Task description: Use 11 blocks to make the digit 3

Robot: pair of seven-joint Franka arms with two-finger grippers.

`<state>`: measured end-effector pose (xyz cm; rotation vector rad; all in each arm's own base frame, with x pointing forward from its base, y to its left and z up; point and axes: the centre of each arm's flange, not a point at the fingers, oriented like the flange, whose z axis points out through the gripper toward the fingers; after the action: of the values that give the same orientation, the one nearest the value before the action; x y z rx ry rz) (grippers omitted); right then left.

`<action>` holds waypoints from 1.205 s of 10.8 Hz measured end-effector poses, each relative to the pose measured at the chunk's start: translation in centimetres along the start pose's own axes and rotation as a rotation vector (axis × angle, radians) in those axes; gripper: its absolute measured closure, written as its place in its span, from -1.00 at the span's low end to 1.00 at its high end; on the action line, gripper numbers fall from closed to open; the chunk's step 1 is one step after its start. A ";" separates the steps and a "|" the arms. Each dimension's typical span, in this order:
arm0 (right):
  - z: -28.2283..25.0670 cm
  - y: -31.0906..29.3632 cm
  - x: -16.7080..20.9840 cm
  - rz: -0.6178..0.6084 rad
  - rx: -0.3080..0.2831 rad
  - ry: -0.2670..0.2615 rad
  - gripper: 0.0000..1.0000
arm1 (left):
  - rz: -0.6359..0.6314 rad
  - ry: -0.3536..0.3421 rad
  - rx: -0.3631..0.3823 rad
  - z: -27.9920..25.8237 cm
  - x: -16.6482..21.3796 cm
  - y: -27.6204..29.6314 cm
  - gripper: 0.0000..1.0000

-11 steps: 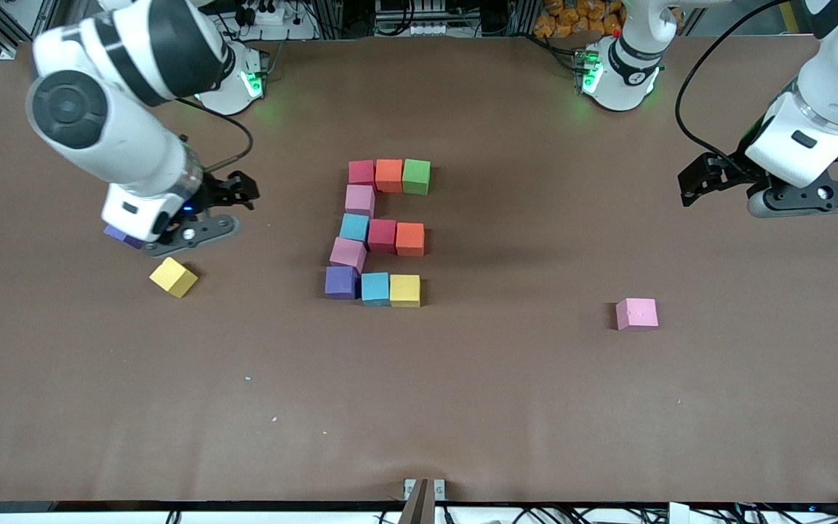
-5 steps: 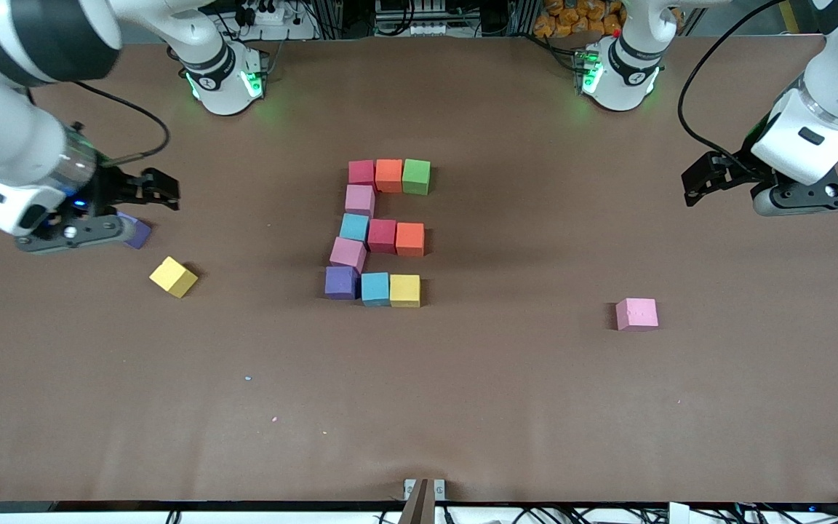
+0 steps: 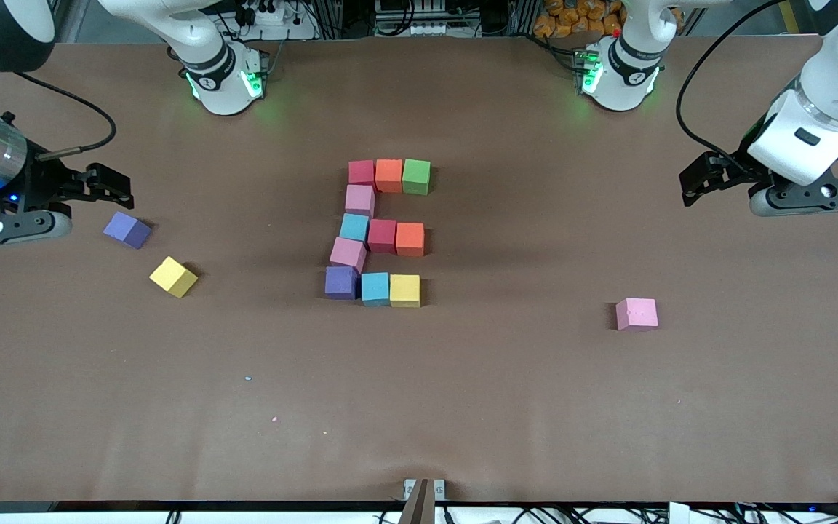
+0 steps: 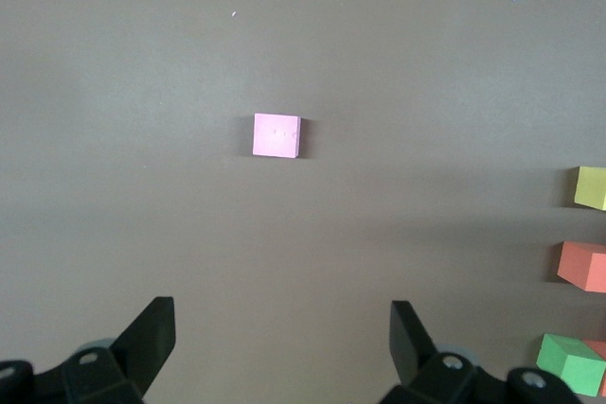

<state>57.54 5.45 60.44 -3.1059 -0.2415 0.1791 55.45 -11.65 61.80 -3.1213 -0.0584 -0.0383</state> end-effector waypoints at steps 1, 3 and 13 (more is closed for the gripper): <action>-0.4 0.7 -0.3 0.012 0.002 0.005 -1.00 | 0.002 0.000 0.000 0.0 0.0 0.1 -1.00; -0.6 1.7 -0.5 0.027 0.004 0.010 -1.00 | 0.005 -0.001 0.000 0.0 -0.1 0.3 -1.00; -2.3 7.6 -2.3 0.039 0.044 0.030 -1.00 | -0.009 0.030 -0.026 -1.9 -0.1 -0.3 -1.00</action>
<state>56.66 -2.41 62.75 -3.0687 -0.1734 0.1358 55.29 -11.39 63.68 -3.1460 -0.0718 -0.0869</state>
